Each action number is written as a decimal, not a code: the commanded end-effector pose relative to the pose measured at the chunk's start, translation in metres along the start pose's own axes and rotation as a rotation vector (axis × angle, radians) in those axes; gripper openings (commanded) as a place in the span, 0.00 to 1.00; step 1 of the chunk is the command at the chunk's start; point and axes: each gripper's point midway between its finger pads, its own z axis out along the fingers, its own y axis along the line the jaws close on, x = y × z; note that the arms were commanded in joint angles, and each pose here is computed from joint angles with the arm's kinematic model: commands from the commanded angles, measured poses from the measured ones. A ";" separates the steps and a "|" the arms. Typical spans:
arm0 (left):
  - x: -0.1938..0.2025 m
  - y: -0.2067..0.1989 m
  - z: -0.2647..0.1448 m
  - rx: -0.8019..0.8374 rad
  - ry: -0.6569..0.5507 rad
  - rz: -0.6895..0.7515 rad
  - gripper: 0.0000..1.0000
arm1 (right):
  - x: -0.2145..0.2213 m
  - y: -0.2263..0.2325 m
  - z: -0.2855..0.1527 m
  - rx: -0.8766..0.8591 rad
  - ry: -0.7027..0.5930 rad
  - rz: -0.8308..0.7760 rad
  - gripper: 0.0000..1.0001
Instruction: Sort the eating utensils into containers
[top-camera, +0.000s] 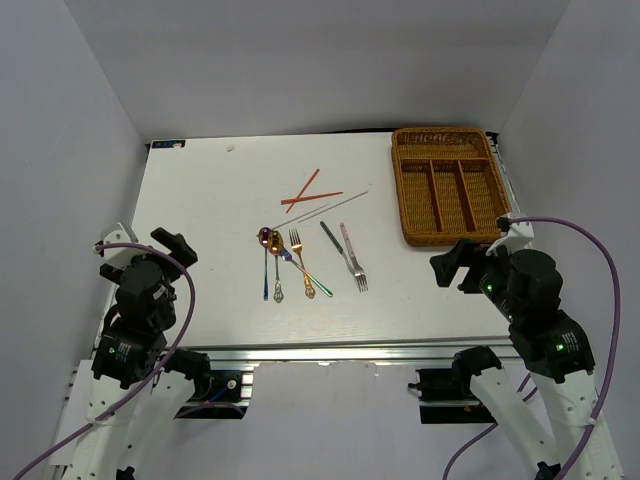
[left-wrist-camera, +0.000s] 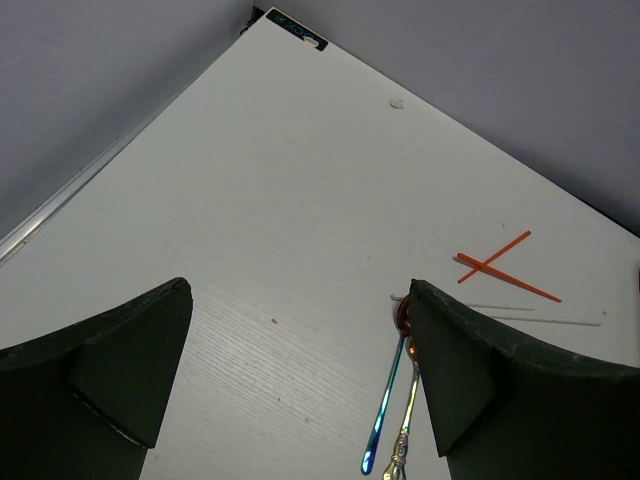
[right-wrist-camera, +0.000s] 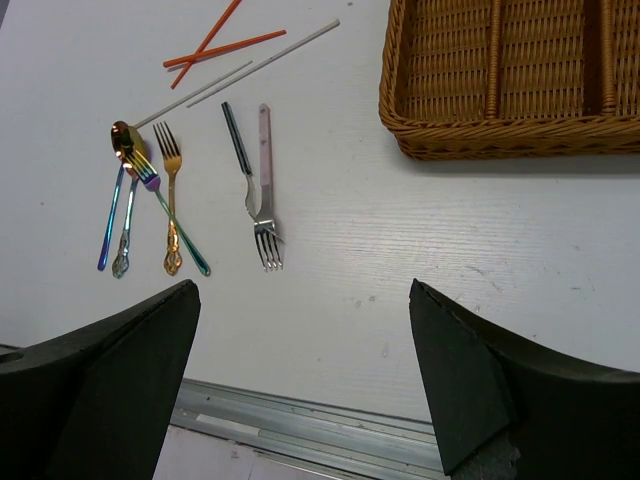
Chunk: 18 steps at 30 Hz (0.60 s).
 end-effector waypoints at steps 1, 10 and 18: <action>0.004 0.000 0.003 -0.007 0.011 0.011 0.98 | -0.003 -0.002 0.003 0.008 -0.013 -0.005 0.89; 0.008 -0.001 0.006 -0.013 0.021 0.021 0.98 | 0.000 0.006 0.012 -0.049 -0.025 -0.009 0.89; 0.019 -0.003 0.014 -0.034 0.062 0.056 0.98 | 0.011 0.034 0.056 -0.193 0.134 0.005 0.89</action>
